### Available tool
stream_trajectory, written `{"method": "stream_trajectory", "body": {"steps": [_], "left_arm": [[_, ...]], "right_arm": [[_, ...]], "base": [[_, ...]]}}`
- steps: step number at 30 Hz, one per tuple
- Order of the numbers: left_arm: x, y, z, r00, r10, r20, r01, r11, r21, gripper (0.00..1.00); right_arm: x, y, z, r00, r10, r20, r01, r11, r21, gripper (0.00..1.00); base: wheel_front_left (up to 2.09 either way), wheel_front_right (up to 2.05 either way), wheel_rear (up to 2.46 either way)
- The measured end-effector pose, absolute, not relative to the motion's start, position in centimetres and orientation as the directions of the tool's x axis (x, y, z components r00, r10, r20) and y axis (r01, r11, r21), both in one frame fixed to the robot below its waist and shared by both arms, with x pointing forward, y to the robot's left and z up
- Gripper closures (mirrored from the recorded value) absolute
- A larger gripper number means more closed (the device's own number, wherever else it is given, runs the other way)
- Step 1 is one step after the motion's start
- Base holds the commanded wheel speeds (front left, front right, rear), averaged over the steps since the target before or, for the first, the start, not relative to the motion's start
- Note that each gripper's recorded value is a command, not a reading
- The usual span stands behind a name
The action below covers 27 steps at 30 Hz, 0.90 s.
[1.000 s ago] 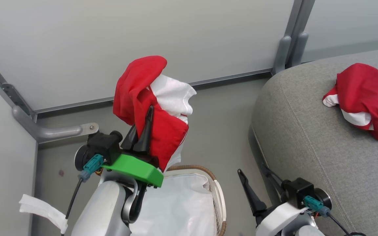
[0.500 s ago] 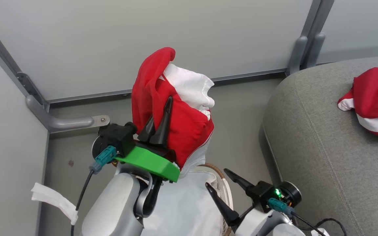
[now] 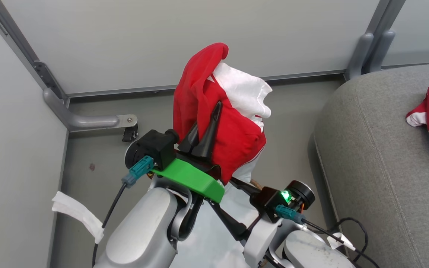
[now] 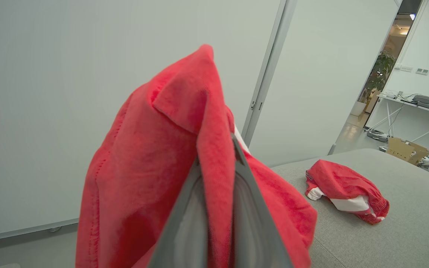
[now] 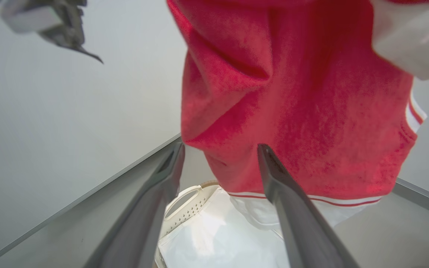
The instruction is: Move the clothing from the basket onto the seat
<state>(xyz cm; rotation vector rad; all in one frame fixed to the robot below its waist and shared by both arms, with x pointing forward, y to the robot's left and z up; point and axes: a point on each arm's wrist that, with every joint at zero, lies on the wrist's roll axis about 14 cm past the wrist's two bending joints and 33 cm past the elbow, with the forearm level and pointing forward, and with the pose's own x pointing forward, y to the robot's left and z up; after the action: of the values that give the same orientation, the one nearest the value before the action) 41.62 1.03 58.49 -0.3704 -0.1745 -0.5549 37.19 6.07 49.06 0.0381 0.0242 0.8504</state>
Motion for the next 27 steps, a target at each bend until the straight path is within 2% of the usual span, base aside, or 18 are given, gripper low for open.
{"method": "stream_trajectory", "body": {"steps": [5, 9, 10, 12, 13, 20, 27], "left_arm": [[41.8, 0.9, 58.3, 0.837, -0.485, 0.253, 0.544, 0.783, -0.300, 1.00], [41.6, 0.7, 58.2, 0.835, -0.492, 0.248, 0.549, 0.776, -0.310, 1.00], [41.5, 0.6, 58.2, 0.833, -0.495, 0.247, 0.552, 0.773, -0.312, 1.00], [41.4, 0.5, 58.3, 0.832, -0.496, 0.248, 0.553, 0.771, -0.315, 1.00], [41.4, 0.5, 58.3, 0.831, -0.497, 0.249, 0.554, 0.770, -0.315, 1.00], [41.3, 0.9, 58.4, 0.839, -0.486, 0.246, 0.543, 0.777, -0.318, 1.00], [41.7, 1.2, 58.3, 0.846, -0.474, 0.243, 0.531, 0.786, -0.316, 1.00]], "right_arm": [[37.6, 7.0, 49.2, 0.635, 0.772, -0.006, -0.771, 0.635, 0.040, 0.00], [38.6, 6.7, 48.8, 0.645, 0.763, -0.023, -0.763, 0.646, 0.030, 0.00], [38.7, 6.7, 48.7, 0.646, 0.763, -0.027, -0.762, 0.647, 0.030, 0.16], [39.0, 6.8, 48.8, 0.648, 0.761, -0.028, -0.761, 0.648, 0.033, 0.92], [39.2, 6.8, 48.8, 0.647, 0.762, -0.028, -0.761, 0.648, 0.033, 1.00], [39.3, 6.7, 47.5, 0.651, 0.756, -0.073, -0.754, 0.655, 0.057, 1.00], [39.3, 5.0, 45.7, 0.686, 0.717, -0.124, -0.713, 0.696, 0.081, 1.00]], "base": [[0.00, 0.00, 0.00], [0.00, 0.00, 0.00], [0.00, 0.00, 0.00], [0.00, 0.00, 0.00], [0.00, 0.00, 0.00], [0.00, 0.00, 0.00], [0.00, 0.00, 0.00]]}}
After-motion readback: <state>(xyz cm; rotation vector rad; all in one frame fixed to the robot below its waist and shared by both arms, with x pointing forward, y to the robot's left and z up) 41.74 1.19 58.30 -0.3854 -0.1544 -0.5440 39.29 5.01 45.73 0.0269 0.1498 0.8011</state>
